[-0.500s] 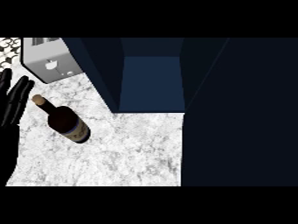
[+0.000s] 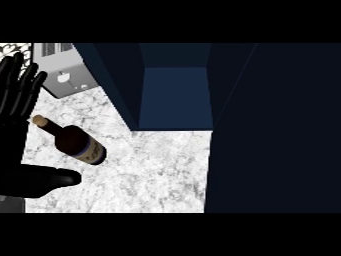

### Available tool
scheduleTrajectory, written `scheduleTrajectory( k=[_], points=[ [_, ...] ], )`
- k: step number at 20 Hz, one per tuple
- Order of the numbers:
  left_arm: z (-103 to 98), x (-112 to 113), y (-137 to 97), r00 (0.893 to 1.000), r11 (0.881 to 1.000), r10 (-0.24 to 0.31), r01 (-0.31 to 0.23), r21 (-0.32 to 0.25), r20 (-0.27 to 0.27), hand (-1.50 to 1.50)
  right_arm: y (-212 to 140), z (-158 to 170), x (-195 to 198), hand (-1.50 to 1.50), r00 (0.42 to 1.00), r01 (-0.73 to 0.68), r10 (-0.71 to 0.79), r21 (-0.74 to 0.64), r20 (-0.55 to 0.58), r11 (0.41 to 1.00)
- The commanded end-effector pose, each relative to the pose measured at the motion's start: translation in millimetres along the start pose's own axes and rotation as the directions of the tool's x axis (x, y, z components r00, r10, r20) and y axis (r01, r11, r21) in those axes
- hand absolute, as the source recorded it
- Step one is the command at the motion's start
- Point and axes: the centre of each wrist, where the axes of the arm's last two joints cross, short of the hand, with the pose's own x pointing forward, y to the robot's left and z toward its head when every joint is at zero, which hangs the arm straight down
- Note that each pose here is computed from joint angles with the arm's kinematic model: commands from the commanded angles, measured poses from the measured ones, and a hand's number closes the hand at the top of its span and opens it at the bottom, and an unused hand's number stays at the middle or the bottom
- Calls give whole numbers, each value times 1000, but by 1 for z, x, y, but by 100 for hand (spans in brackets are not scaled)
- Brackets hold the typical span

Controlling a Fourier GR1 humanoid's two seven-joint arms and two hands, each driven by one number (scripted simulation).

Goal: Pick up the wine, place it into the cabinet and close the cabinet

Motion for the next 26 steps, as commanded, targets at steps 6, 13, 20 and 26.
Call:
scheduleTrajectory(
  k=[6, 13, 20, 26],
  points=[
    [-4, 51, -9, 992, 996, 88, -89, -12, -88, -150, 20, 21, 58, -150, 996, 87, -85, 66, -35, 994],
    [-3, 79, -22, 990, 996, 94, -94, -3, -109, -150, 45, 18, 69, -150, 993, 105, -100, 80, -56, 991],
    [-7, 85, -24, 988, 997, 76, -71, 41, -137, -150, 57, 30, 91, -150, 992, 111, -106, 70, -69, 991],
    [-6, 90, -16, 982, 996, 76, -68, 53, -175, -150, 49, 20, 92, -150, 992, 113, -111, 48, -57, 992]
  ],
)
